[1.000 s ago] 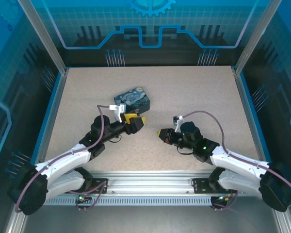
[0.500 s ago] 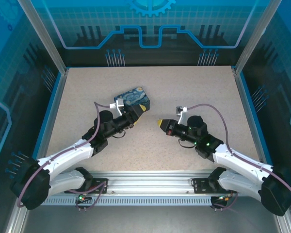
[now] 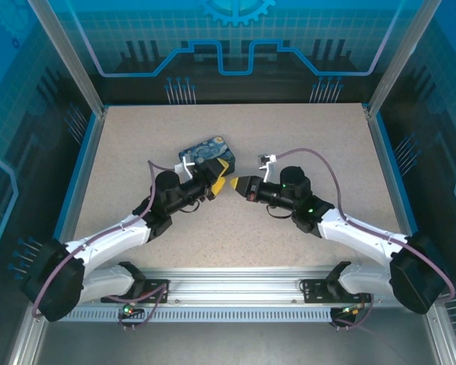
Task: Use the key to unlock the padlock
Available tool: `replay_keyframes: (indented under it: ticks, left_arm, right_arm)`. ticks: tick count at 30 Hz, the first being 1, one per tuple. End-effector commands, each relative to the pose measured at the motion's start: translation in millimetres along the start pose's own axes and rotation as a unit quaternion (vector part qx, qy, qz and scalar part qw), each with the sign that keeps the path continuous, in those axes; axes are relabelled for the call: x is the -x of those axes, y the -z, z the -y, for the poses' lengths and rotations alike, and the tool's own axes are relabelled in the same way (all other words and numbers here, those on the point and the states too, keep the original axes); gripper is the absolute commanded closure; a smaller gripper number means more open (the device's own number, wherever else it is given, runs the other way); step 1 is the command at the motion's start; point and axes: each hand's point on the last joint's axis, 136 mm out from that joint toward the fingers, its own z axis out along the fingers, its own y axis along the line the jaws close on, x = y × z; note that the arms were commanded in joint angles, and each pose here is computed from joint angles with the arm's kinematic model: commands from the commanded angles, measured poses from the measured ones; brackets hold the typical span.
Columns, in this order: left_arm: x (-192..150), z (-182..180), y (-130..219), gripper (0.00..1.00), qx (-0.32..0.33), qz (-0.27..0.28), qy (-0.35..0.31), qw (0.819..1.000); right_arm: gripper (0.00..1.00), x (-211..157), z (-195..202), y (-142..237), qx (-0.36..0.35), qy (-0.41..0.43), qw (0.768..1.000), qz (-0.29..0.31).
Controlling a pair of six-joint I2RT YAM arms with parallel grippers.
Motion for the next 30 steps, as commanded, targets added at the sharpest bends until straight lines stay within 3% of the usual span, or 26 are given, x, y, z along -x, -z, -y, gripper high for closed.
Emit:
replay_keyframes:
  ticks: [1, 11, 21, 30]
  left_arm:
    - [-3.7, 25.1, -3.4, 0.17, -0.062, -0.009, -0.036, 0.997]
    - [-7.5, 23.6, -13.0, 0.19, -0.084, -0.022, -0.057, 0.995]
    - [-11.1, 24.4, -12.4, 0.27, -0.083, -0.028, -0.063, 0.994]
    - [-17.4, 22.9, -15.1, 0.29, -0.080, -0.037, -0.064, 0.994]
  right_arm:
    - [1.00, 2.3, -31.7, -7.6, 0.046, 0.007, 0.999, -0.008]
    - [1.00, -8.1, -28.1, -18.6, 0.034, -0.008, 0.999, -0.024]
    - [1.00, 2.3, -9.9, -13.0, -0.002, -0.026, 1.000, -0.001]
    - [1.00, 11.6, -1.5, -2.7, -0.023, -0.030, 0.999, 0.020]
